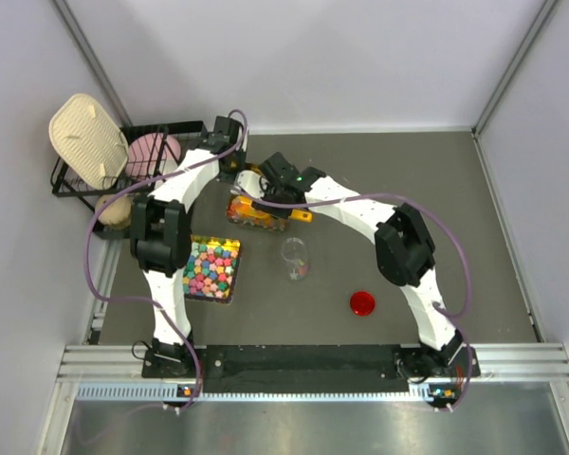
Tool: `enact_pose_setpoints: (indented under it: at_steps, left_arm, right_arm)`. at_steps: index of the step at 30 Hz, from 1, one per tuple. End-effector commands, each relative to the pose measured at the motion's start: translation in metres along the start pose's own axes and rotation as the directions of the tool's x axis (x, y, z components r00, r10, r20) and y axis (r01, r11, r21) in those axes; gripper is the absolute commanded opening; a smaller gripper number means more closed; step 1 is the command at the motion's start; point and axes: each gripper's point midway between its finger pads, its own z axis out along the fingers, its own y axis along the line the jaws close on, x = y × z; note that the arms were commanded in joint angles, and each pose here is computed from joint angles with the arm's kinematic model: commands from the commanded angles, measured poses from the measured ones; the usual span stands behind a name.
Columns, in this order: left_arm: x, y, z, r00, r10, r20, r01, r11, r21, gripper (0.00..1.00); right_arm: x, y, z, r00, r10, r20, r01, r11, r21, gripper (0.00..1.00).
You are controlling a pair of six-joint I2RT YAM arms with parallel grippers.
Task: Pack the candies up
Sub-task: Scoop the fake candies from the storage box.
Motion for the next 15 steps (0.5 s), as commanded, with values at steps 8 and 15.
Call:
enact_pose_setpoints:
  at_steps: [8,15]
  left_arm:
    - [-0.051,-0.002,-0.045,0.982,-0.059,0.181,0.051,0.998,0.049,0.00]
    - [-0.049,0.000,-0.043,0.983,-0.060,0.173,0.052,0.998,0.047,0.00]
  right_arm:
    - [-0.017,-0.020,-0.047,0.985,0.088,0.149,-0.091,0.996,0.012,0.00]
    - [-0.018,-0.032,-0.065,0.973,0.121,0.197,-0.128,0.991,0.026,0.00]
